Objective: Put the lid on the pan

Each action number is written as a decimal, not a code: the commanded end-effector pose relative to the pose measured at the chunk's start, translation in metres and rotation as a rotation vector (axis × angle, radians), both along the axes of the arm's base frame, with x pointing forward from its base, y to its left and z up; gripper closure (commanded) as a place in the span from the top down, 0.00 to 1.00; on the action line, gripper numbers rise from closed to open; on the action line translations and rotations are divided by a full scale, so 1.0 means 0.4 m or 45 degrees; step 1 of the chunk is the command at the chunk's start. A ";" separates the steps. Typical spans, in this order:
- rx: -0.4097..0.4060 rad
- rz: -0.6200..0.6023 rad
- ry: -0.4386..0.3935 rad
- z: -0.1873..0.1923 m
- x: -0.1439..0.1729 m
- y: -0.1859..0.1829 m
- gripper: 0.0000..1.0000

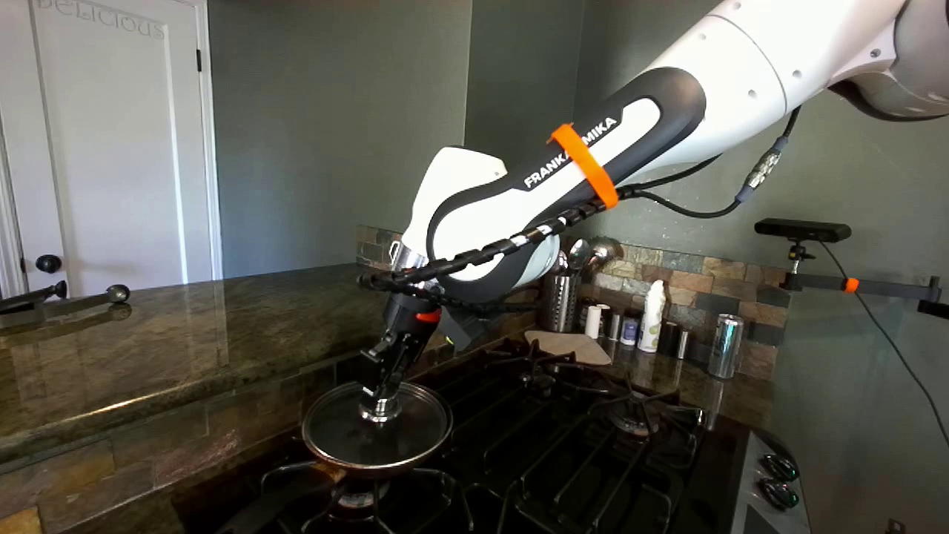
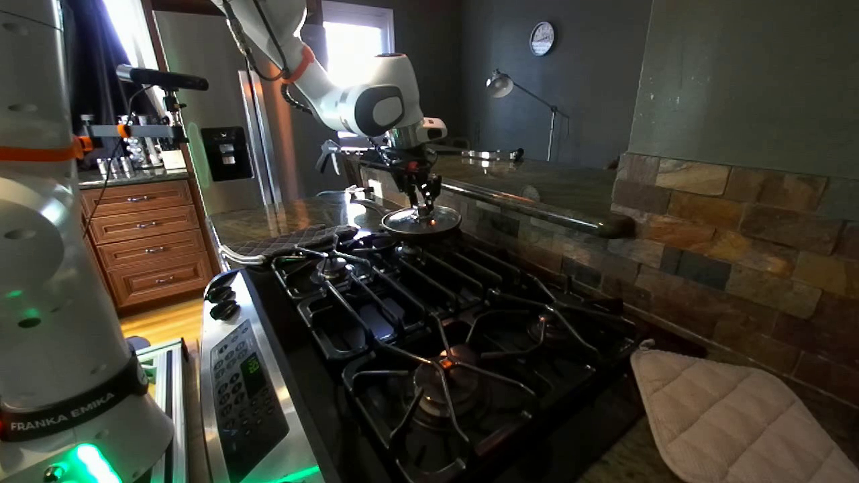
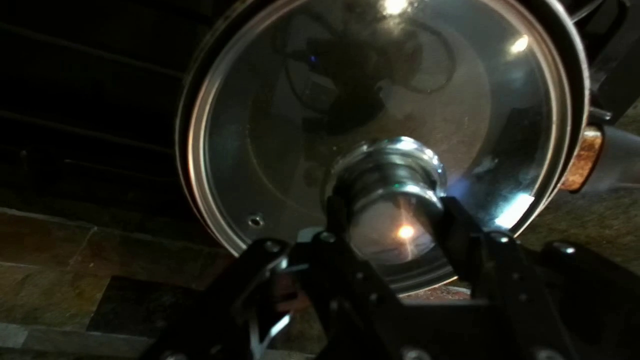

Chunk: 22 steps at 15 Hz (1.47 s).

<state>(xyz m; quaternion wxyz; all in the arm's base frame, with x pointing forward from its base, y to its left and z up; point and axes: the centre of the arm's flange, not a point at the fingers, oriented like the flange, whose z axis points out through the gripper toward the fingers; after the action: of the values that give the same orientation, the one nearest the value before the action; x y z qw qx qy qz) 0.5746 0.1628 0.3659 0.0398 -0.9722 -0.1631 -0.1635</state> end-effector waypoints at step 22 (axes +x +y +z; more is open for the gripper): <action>0.013 0.003 0.052 0.019 0.025 0.005 0.23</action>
<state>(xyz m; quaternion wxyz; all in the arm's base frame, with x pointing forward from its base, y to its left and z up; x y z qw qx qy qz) 0.5782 0.1630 0.3678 0.0461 -0.9742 -0.1614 -0.1511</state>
